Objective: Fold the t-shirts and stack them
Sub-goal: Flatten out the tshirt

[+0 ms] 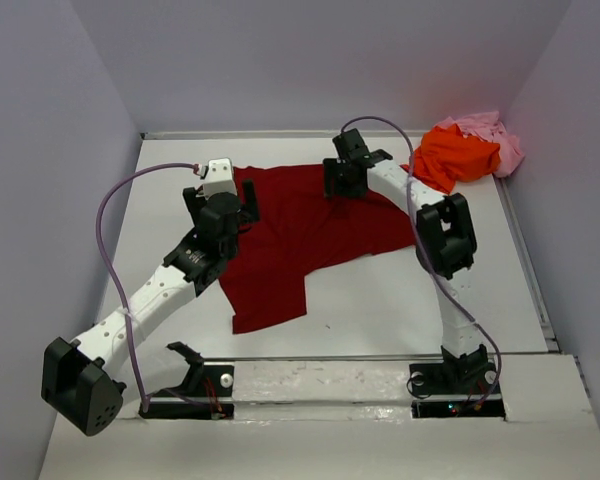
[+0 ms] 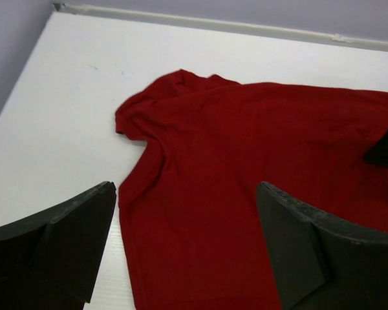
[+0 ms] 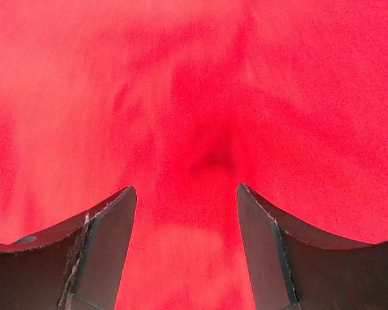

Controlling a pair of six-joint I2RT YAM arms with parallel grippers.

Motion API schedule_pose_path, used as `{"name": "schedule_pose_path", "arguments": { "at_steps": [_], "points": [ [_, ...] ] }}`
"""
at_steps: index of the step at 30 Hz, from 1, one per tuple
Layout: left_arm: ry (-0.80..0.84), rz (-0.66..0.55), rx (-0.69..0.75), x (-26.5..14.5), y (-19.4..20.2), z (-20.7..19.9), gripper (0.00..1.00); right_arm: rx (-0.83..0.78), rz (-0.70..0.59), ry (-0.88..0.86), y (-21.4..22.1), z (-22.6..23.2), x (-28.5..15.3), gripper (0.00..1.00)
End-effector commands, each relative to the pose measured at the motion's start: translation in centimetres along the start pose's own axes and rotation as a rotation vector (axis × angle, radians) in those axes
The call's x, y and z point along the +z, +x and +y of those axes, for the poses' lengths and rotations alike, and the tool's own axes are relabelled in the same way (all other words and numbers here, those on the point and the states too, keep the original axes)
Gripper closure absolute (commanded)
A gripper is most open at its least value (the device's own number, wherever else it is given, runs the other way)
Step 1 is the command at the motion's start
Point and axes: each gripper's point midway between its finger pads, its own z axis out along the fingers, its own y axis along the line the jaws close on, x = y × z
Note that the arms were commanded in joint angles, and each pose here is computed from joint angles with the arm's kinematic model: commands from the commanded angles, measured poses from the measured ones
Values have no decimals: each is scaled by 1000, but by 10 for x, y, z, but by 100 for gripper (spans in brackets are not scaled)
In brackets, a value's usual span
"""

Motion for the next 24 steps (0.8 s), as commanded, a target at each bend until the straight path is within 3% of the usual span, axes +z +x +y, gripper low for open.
{"name": "schedule_pose_path", "arguments": {
  "at_steps": [1, 5, 6, 9, 15, 24],
  "points": [
    [61, 12, -103, -5, -13, -18, 1, 16, -217, -88, -49, 9, -114, 31],
    [149, 136, -212, -19, 0, -38, 5, 84, -344, -57, -34, -16, -183, 31],
    [180, 157, -247, -26, 3, -41, 6, 93, -303, -22, -8, -28, -174, 31],
    [212, 234, -347, -37, 33, -45, 7, 127, -318, 69, 15, -54, -176, 30],
    [215, 363, -406, -59, 91, -35, 9, 177, -196, 205, 89, -92, -145, 30],
    [159, 518, -381, -91, 161, -18, 11, 237, -183, 300, 111, -121, -138, 31]
  ]
}}
